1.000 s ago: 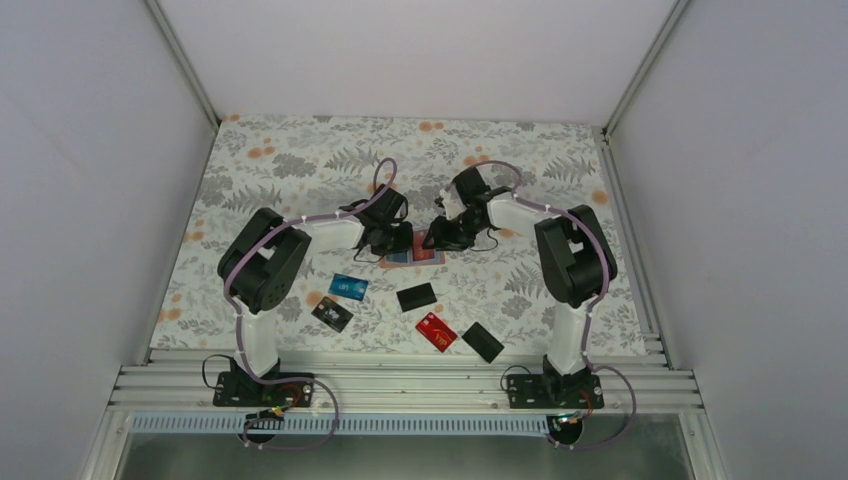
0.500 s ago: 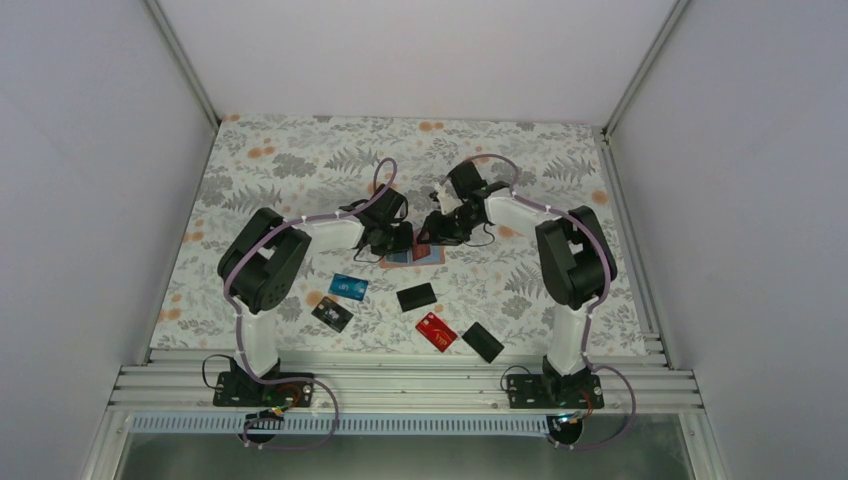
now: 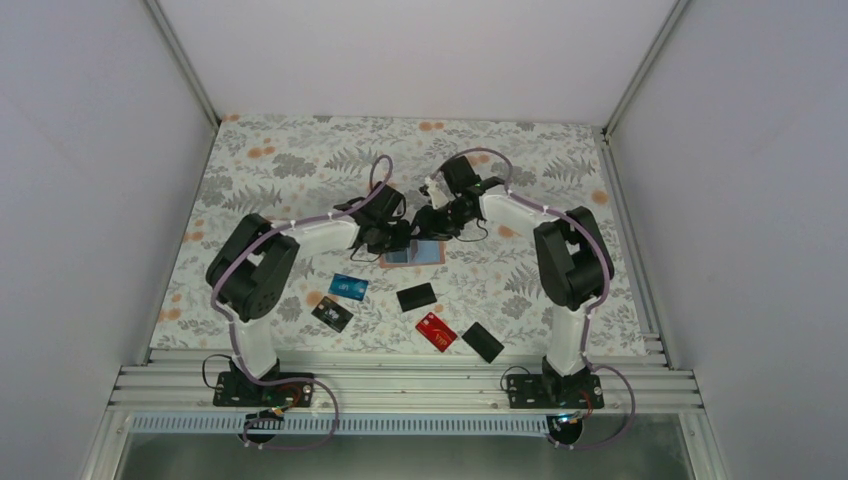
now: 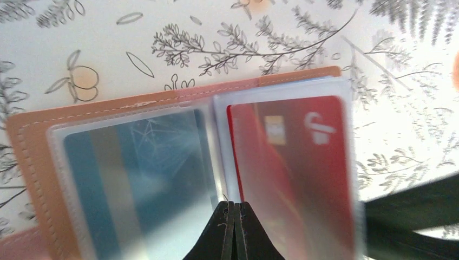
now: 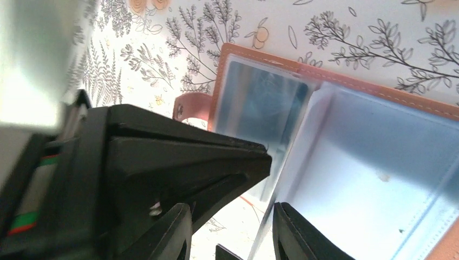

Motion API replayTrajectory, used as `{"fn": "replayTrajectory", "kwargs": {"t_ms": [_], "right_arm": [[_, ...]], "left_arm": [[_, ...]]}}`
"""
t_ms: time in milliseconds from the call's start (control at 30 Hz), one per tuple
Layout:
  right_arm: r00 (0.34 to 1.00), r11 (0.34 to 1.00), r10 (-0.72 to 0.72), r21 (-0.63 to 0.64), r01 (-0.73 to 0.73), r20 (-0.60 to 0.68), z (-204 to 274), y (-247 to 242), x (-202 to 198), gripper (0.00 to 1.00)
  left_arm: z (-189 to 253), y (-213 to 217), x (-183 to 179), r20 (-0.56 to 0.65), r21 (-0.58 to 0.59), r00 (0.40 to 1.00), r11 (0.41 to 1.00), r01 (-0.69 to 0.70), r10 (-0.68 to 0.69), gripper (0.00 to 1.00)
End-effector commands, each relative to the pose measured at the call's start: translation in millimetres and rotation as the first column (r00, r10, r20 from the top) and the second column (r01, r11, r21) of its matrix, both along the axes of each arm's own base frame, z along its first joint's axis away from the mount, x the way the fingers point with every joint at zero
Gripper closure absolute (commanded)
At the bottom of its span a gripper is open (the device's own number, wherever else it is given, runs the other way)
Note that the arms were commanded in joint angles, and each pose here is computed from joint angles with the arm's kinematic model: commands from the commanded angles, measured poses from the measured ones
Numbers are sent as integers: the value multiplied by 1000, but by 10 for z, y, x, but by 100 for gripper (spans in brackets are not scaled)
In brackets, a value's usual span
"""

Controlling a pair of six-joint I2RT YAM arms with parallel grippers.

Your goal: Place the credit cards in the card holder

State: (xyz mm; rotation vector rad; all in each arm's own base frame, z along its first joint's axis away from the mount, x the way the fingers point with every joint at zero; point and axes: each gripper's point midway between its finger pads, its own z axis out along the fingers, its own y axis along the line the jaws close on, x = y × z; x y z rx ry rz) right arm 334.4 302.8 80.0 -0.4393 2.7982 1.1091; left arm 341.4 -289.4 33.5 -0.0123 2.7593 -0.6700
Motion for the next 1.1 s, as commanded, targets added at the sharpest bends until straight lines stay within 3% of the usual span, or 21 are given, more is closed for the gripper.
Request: {"fn": "replayTrajectory", "kwargs": {"t_ms": [0, 367, 700, 1067], "right_arm": [[1000, 999, 26, 22, -26, -4, 39, 158, -2, 60], [997, 997, 72, 24, -71, -33, -61, 437, -62, 60], [993, 990, 118, 83, -115, -32, 55, 646, -70, 60], [998, 999, 27, -36, -26, 56, 224, 198, -302, 59]], "left_arm": [[235, 129, 20, 37, 2, 999, 999, -36, 36, 98], [415, 606, -41, 73, 20, 987, 989, -143, 142, 98], [608, 1098, -407, 149, 58, 970, 978, -200, 190, 94], [739, 948, -1036, 126, -27, 988, 995, -92, 94, 91]]}}
